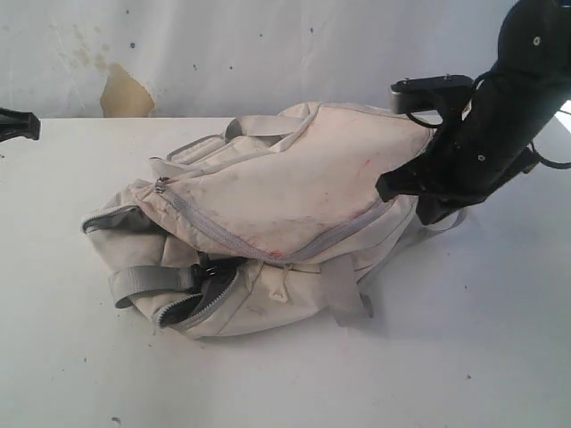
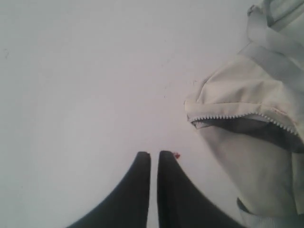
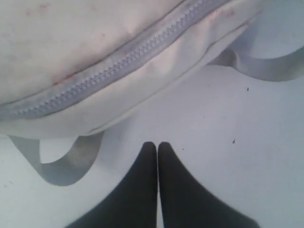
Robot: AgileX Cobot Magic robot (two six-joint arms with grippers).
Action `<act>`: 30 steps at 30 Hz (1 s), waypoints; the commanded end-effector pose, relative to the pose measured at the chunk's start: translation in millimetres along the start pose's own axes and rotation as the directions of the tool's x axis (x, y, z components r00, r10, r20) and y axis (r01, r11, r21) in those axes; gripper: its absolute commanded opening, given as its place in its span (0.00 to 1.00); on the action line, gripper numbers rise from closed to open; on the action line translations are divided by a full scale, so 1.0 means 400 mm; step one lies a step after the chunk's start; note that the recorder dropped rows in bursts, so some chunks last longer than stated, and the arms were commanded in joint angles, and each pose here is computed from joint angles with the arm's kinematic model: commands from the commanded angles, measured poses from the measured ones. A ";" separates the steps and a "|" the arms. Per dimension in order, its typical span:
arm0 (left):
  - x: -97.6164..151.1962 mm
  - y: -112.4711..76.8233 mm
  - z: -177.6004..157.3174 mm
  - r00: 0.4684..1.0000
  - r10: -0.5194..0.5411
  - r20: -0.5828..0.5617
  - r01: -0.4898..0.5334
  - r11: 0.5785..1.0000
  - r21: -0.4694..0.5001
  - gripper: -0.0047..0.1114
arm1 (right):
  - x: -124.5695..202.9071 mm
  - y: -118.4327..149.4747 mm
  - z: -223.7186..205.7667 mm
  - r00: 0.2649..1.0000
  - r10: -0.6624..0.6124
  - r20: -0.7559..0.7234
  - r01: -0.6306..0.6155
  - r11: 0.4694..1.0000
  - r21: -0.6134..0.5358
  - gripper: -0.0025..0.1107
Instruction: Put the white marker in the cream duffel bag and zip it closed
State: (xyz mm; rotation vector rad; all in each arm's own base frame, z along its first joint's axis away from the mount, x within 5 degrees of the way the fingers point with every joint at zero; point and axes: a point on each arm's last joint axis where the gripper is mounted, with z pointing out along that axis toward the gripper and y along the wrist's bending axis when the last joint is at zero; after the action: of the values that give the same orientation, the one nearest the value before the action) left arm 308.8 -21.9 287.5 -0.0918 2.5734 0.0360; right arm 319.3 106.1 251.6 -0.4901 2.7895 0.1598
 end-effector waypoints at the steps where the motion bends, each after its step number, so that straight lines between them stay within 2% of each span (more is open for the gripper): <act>1: 0.003 0.006 -0.013 1.000 -0.003 -0.021 0.003 1.000 -0.019 0.04 | 0.025 -0.072 0.009 0.995 0.094 -0.018 -0.093 0.995 0.041 0.02; 7: 0.003 0.006 -0.013 1.000 -0.003 -0.023 0.003 1.000 -0.020 0.04 | 0.041 -0.158 0.008 0.977 0.211 0.005 -0.211 0.975 0.075 0.02; 13: 0.003 0.008 -0.012 1.000 0.008 -0.016 -0.008 1.000 -0.028 0.04 | 0.060 -0.196 0.024 0.970 0.239 0.033 -0.241 0.966 0.093 0.02; 18: 0.002 0.010 -0.012 1.000 0.022 -0.014 -0.022 0.999 -0.038 0.04 | 0.073 -0.202 0.037 0.987 0.159 0.023 -0.160 0.982 0.099 0.02; 25: 0.002 0.010 -0.015 1.000 0.026 -0.013 -0.026 0.999 -0.038 0.04 | 0.072 -0.200 0.029 0.986 0.165 0.037 -0.168 0.981 0.096 0.02; 30: -0.001 0.012 -0.043 0.998 0.046 0.034 -0.045 0.999 -0.030 0.04 | 0.072 -0.196 0.001 0.976 0.206 0.074 -0.212 0.973 0.096 0.02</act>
State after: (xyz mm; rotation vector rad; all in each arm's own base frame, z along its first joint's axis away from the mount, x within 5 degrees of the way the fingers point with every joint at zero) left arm 303.2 -18.8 291.1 -0.0616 2.5927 0.0874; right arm 324.3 25.4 230.0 -0.1929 2.7868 0.0719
